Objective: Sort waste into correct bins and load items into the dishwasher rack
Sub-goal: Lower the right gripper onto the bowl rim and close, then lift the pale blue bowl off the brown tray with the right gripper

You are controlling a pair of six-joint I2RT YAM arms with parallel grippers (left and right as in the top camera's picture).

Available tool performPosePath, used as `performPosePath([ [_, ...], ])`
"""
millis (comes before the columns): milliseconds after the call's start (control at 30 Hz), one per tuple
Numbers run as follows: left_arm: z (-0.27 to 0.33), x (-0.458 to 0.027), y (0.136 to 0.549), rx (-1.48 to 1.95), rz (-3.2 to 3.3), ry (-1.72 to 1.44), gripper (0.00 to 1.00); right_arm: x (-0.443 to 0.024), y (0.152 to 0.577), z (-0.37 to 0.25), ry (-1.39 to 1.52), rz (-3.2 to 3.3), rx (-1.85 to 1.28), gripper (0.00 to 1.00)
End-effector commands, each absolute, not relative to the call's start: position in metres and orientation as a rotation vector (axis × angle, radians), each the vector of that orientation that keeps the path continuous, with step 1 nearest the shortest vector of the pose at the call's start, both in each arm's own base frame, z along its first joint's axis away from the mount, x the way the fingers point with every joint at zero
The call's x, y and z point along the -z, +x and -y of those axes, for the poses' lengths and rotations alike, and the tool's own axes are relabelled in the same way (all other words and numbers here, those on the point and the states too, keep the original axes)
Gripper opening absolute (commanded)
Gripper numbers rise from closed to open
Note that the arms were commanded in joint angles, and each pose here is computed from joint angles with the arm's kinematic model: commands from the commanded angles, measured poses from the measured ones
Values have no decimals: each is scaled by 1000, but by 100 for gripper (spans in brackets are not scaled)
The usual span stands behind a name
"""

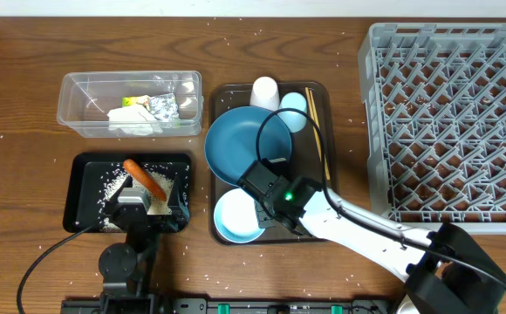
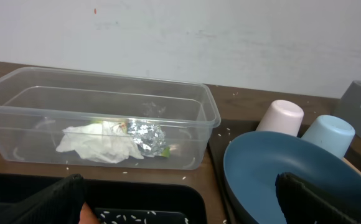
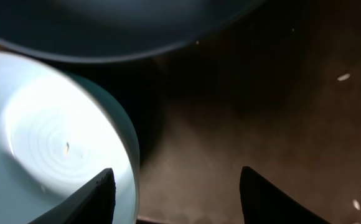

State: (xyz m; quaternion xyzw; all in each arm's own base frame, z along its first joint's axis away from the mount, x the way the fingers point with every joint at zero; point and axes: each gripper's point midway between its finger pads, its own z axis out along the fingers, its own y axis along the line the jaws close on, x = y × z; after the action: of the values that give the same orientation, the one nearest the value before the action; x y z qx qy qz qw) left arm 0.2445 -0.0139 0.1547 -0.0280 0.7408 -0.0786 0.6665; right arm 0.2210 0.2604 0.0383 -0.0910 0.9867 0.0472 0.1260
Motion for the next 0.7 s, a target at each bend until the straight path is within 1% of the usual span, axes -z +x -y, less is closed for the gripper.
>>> performPosePath([
  [0, 16, -139, 244, 182, -1717, -54, 98, -36, 221, -261, -228, -2880, -154, 58],
  [33, 16, -139, 244, 182, -1717, -54, 98, -36, 221, -261, -228, -2879, -154, 57],
  [67, 16, -139, 244, 182, -1717, -54, 98, -36, 221, -261, -227, -2879, -153, 54],
  [200, 16, -139, 244, 182, -1717, -54, 98, -36, 220, -258, -223, -2886, -143, 34],
  [400, 16, -139, 244, 182, -1717, -54, 98, -33, 222, -240, -178, -2920, -75, 18],
  [467, 16, -139, 244, 182, -1717, -54, 98, -32, 225, -233, -148, -2933, -58, 10],
  [533, 16, -139, 244, 182, -1718, -54, 98, -32, 226, -227, -126, -2947, -48, 7],
  [667, 16, -139, 244, 182, -1717, -54, 98, -31, 228, -210, -75, -2975, 8, 7],
])
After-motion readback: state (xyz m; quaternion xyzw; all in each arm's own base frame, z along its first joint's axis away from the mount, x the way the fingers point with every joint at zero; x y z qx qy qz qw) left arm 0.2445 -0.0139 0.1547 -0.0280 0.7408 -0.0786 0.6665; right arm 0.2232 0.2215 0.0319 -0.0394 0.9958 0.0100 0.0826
